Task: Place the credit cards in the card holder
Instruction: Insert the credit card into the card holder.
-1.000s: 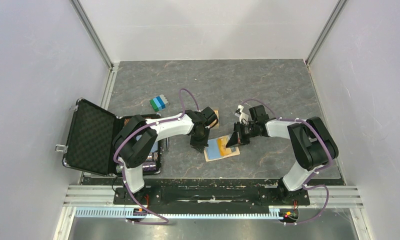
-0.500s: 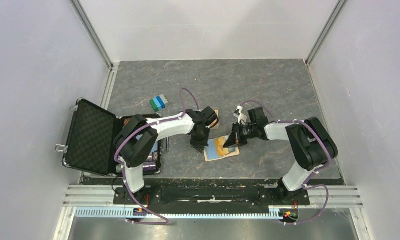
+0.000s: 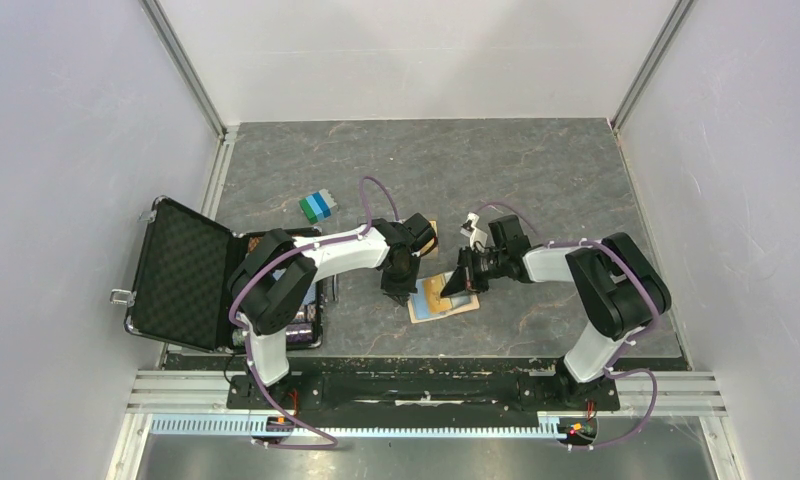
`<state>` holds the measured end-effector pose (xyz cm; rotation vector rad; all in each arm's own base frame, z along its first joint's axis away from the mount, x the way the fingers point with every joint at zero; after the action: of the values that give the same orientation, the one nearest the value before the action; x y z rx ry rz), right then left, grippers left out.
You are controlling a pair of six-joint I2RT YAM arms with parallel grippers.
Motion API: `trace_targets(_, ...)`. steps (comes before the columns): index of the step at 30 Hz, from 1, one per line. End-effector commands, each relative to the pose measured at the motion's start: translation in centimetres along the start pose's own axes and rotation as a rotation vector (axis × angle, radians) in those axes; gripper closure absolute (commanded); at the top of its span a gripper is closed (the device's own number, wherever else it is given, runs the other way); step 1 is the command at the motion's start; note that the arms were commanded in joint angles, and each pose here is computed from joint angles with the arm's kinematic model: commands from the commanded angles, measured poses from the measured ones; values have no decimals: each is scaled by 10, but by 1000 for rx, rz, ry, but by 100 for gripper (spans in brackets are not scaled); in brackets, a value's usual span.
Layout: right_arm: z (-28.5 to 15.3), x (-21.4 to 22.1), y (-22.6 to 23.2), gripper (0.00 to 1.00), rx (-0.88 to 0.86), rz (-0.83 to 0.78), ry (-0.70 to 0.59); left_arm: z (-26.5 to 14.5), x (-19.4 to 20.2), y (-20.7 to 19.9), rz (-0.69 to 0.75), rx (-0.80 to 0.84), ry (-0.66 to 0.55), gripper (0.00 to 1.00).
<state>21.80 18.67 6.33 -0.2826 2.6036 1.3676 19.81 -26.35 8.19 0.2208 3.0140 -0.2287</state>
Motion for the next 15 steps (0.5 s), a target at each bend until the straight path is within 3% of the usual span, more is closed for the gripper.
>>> trace_targets(1,9,7,-6,100,50,7,16,7,-2,-7,44,3,-16,98)
trace_targets(8,8,7,-2,76,90,6,35,7,-2,-7,46,2,-12,98)
trace_targets(15,-6,-2,3,62,221,-50,64,7,-2,-7,47,2,-15,98)
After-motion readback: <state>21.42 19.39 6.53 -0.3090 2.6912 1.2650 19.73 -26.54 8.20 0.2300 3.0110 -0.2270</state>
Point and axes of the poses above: each gripper's point midway between its finger pads, its own z axis out along the fingers, its own y axis along the line the jaws close on, x = y × z, the point moved 7 cm from there along -z, back along the fingers, and after that the axes turned 3 degrees about -z, right-handed, at the moved point
